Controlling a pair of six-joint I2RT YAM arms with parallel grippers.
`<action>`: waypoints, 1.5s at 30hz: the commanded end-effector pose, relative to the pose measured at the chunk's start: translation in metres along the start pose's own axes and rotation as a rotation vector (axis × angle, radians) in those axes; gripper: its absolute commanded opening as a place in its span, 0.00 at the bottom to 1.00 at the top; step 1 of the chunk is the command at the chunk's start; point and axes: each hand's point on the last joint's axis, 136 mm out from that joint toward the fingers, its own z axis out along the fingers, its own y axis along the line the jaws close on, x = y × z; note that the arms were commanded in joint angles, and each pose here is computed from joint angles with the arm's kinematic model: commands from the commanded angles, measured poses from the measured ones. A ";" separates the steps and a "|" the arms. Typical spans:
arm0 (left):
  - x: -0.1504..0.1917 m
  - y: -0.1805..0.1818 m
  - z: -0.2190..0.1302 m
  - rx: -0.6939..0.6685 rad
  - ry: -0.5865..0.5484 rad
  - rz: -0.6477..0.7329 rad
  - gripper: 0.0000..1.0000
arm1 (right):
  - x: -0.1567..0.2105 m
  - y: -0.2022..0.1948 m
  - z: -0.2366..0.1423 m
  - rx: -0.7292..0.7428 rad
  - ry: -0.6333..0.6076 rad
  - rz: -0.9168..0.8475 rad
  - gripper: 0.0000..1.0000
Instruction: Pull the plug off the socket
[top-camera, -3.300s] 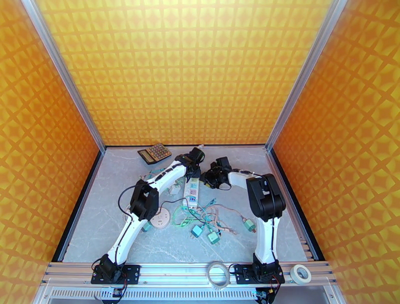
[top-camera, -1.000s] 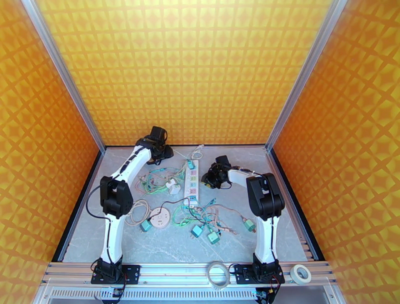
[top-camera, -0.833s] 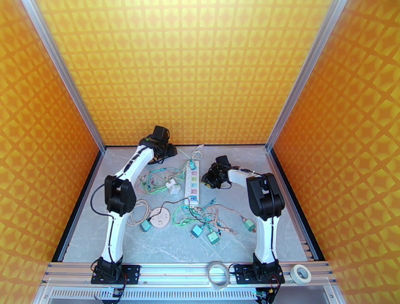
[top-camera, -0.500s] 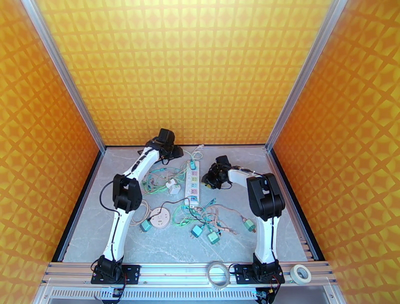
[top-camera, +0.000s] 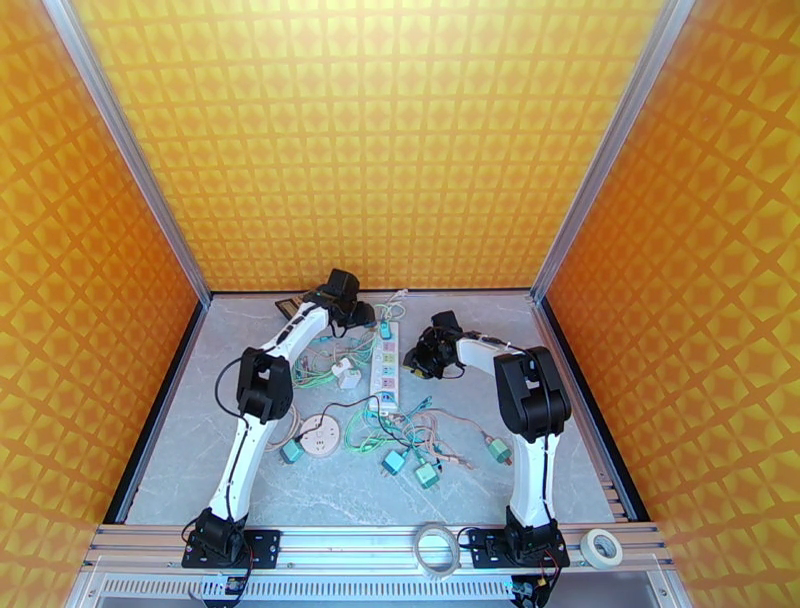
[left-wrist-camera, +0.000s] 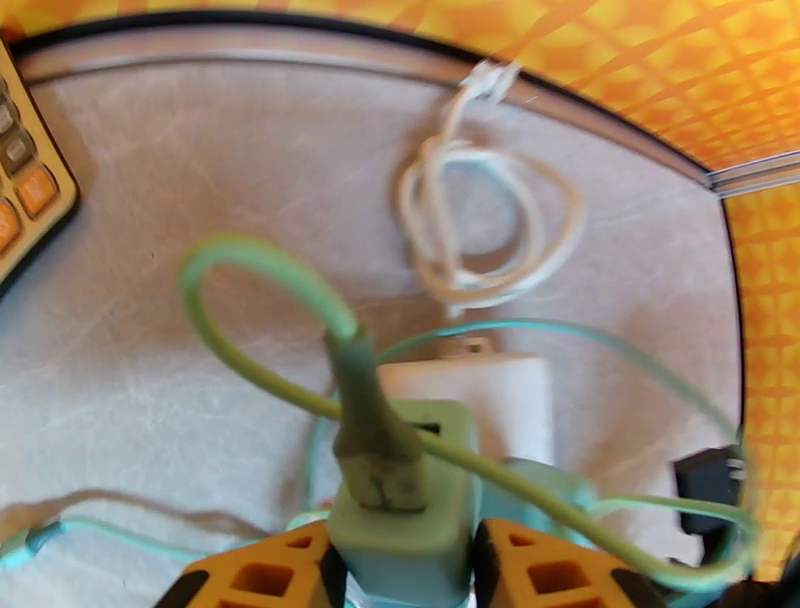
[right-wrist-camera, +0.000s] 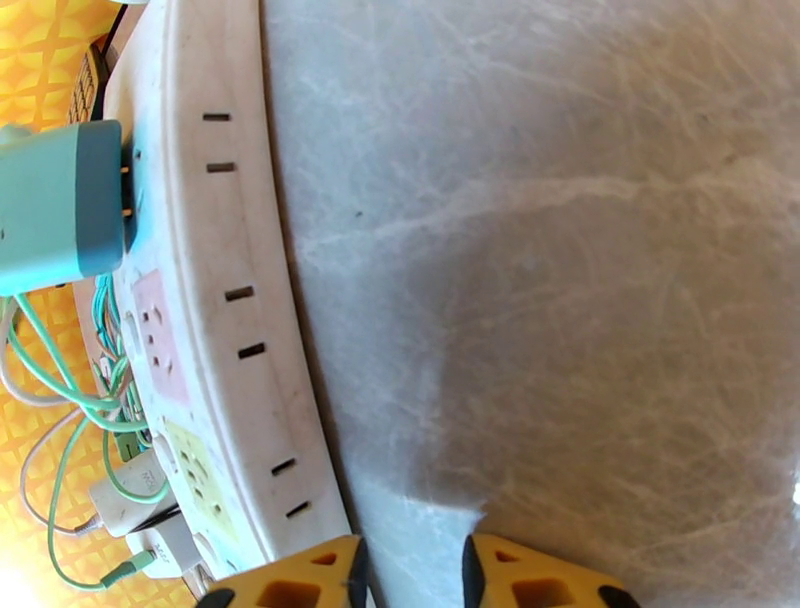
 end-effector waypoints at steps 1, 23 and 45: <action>-0.020 -0.001 -0.005 0.002 -0.061 0.038 0.42 | 0.004 0.006 -0.013 0.003 -0.011 -0.019 0.32; -0.028 -0.017 -0.097 -0.024 -0.110 0.046 0.82 | -0.012 0.026 -0.025 -0.026 -0.059 -0.069 0.32; 0.025 -0.078 -0.063 -0.006 -0.065 0.103 0.35 | -0.007 0.028 -0.034 -0.023 -0.075 -0.085 0.32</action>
